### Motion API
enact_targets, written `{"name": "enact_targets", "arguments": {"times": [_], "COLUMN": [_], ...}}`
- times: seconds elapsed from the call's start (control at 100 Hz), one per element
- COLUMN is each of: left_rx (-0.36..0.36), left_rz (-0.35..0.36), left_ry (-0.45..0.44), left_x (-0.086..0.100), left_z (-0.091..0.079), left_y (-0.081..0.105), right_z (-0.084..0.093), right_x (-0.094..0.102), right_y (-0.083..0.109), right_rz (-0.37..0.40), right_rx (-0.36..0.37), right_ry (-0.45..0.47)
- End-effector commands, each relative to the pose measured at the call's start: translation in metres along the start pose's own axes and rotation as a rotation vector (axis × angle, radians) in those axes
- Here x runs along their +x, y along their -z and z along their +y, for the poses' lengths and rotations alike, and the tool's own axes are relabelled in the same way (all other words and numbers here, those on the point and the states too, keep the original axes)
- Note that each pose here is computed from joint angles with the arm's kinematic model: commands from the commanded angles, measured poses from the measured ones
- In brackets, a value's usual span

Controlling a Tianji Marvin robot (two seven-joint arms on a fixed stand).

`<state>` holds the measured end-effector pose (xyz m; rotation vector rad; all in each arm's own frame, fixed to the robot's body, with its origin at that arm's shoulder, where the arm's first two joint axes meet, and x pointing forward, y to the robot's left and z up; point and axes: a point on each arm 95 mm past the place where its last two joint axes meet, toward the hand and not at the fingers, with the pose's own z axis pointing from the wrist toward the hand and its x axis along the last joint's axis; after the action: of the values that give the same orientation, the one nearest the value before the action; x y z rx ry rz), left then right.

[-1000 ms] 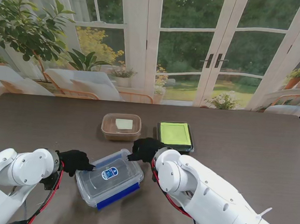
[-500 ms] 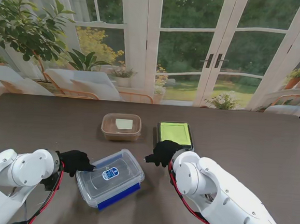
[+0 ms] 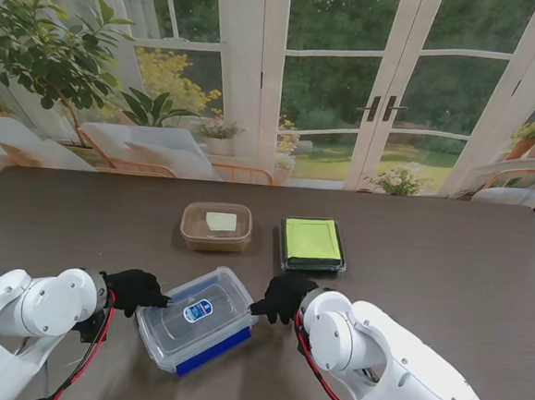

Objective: Pair container bodies with their lids

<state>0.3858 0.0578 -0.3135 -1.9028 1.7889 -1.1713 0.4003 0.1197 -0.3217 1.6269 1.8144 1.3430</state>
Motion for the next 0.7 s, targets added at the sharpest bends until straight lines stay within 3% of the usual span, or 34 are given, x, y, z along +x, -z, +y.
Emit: {"name": "enact_targets", "arguments": {"times": [0.0,0.31,0.69], "left_rx": [-0.020,-0.014,-0.021], "left_rz": [0.007,-0.015,-0.036], "left_ry": [0.003,0.006,0.022], "left_x": [0.005,0.009,0.014], "left_z": [0.004,0.009,0.018], "left_y": [0.001,0.008,0.012], "right_z": [-0.004,-0.010,-0.008], "right_x": [0.007,0.018,0.034], "right_y": [-0.001,-0.004,-0.012], "right_rz": [0.016,0.043,0.083], "right_rx": [0.022,0.038,0.036], "right_ry": [-0.013,-0.027,0.030]}}
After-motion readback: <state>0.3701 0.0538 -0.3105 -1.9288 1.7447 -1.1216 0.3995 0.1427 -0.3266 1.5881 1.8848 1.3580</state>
